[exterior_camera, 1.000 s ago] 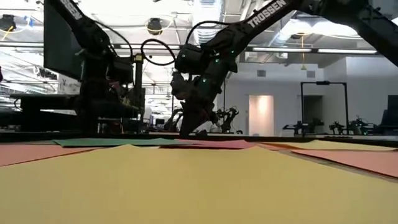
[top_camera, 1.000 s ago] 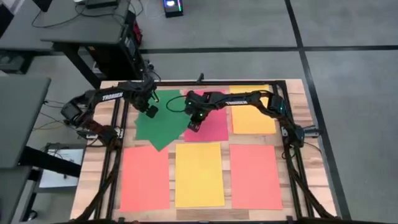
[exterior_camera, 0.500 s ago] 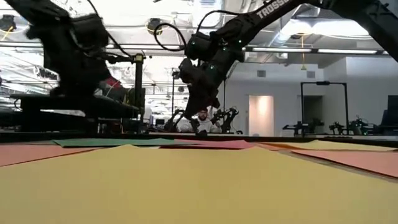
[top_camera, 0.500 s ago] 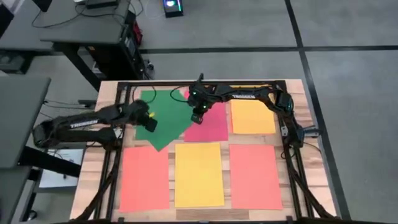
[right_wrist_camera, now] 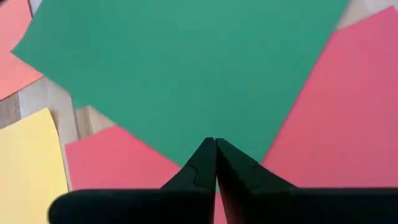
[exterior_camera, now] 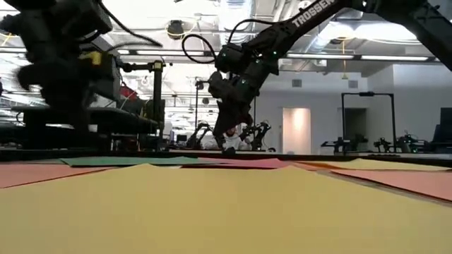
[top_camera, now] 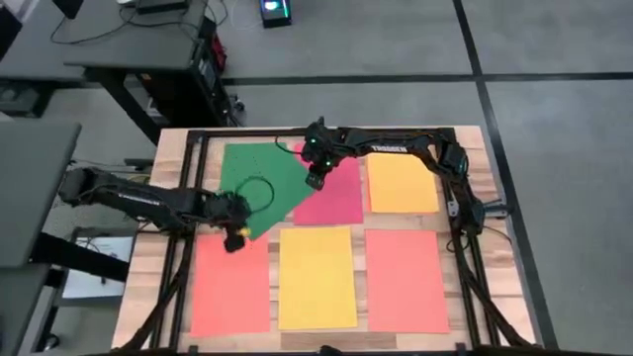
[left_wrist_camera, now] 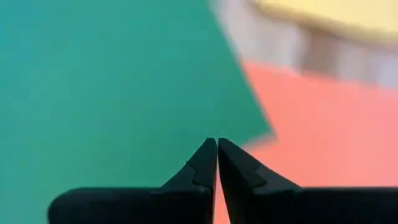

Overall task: Organize paper
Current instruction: Stack the green paper on top of the green paper

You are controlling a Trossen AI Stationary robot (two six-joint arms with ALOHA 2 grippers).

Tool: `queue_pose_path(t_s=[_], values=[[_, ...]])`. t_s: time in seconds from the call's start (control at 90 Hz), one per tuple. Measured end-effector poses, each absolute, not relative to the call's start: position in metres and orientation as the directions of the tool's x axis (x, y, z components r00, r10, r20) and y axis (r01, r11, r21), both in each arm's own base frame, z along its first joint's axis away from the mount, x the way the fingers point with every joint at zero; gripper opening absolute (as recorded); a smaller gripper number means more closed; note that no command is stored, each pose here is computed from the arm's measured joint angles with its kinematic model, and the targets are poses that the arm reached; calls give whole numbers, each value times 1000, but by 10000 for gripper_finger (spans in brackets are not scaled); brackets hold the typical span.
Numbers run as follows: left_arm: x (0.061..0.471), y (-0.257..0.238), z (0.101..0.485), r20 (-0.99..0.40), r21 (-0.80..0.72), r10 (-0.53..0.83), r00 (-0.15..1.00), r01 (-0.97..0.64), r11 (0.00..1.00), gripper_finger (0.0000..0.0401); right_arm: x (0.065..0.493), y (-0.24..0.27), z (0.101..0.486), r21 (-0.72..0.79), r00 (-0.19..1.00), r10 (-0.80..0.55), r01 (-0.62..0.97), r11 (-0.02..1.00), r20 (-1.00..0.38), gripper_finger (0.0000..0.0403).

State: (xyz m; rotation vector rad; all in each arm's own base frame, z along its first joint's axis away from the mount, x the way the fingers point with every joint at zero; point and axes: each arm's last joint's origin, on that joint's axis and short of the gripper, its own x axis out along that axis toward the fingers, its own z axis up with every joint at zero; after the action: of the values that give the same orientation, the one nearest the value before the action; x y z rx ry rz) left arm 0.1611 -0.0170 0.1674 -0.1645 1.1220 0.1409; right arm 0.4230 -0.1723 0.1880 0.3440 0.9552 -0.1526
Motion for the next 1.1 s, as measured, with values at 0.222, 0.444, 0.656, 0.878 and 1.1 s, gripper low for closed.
queue_pose_path(t_s=[0.222,0.444,0.656,0.878,1.1], values=[[176,-32,159,-944,-45,-12,330,-91,995,70,424,-171,188,221,573,24,276,936,-819,0],[188,-32,156,-951,101,82,297,48,994,127,426,-165,188,220,573,32,263,939,-819,0],[195,-33,160,-942,186,130,310,157,970,144,428,-159,188,221,571,41,250,943,-820,0],[195,-37,159,-945,200,126,301,229,953,145,429,-157,188,221,568,44,246,944,-822,0],[202,-42,149,-948,194,125,292,221,956,145,429,-157,187,221,568,44,247,943,-822,0]])
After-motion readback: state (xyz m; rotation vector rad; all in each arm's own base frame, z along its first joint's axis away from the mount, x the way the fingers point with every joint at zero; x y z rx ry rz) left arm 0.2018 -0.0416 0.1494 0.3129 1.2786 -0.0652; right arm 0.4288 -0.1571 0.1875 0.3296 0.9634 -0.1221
